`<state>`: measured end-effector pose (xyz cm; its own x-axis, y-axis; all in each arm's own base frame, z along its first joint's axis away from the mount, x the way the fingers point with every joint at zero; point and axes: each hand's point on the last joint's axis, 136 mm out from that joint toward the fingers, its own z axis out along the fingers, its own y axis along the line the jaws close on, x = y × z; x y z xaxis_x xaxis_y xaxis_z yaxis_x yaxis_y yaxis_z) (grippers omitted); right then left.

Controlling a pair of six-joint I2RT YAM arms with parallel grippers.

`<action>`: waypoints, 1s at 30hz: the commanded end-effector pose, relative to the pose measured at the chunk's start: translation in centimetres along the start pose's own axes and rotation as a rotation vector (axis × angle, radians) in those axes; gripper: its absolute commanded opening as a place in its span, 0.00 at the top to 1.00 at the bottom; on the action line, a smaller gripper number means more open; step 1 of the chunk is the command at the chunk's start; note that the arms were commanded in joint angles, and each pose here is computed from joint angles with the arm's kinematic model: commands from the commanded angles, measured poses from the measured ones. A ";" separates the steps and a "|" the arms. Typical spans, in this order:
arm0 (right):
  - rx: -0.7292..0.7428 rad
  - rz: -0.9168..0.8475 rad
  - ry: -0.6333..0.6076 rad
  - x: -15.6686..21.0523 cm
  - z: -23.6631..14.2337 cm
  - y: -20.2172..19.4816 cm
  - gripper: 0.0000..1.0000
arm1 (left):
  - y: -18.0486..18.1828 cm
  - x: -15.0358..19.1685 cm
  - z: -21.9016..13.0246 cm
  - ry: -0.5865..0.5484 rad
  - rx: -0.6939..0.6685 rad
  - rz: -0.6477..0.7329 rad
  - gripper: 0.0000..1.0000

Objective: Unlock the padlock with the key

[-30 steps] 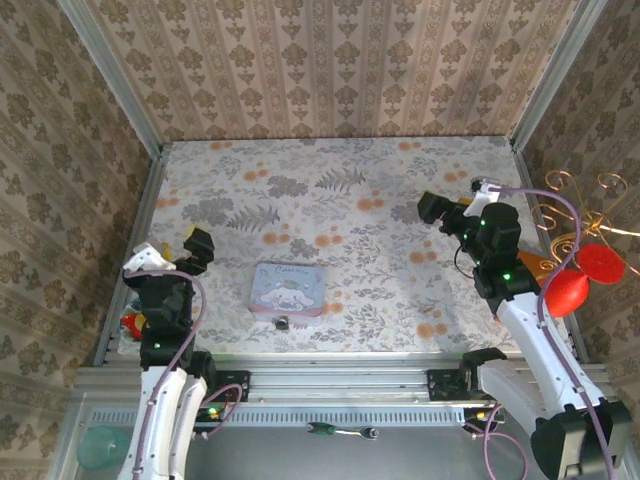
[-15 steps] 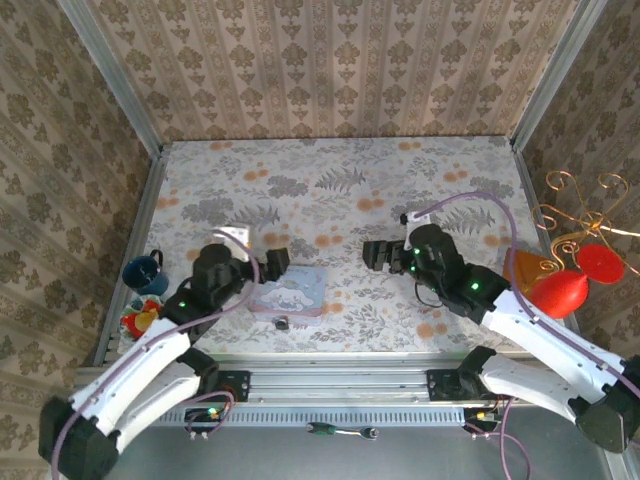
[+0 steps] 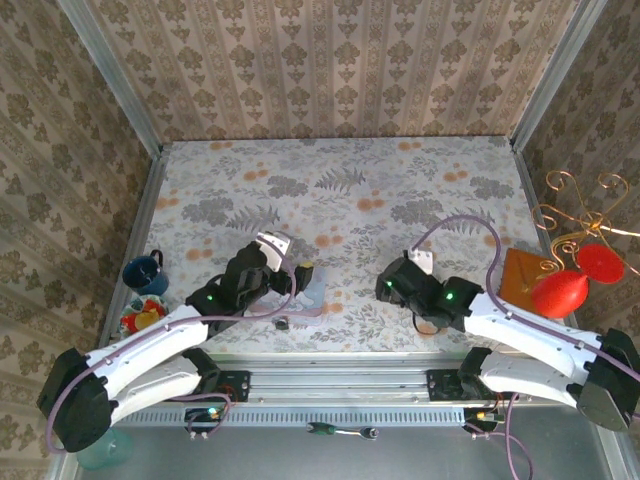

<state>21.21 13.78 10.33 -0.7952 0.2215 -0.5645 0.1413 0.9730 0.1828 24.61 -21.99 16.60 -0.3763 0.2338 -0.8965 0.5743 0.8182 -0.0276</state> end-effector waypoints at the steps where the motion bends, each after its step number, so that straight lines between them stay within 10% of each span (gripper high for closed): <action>1: 0.098 0.154 0.060 2.8 1.2 -2.8 0.20 | 0.3 -0.8 -0.4 -0.049 -0.030 0.037 0.00; 30: 0.273 0.213 0.142 5.3 5.5 -7.5 0.78 | 0.7 -0.6 -0.9 -0.037 -0.078 0.091 0.00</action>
<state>18.25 7.67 1.31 -0.8055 0.4399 -0.3970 0.4610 0.8862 0.0465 24.56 -21.04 17.27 -0.3123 0.2629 -0.9129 0.5453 0.8365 0.0543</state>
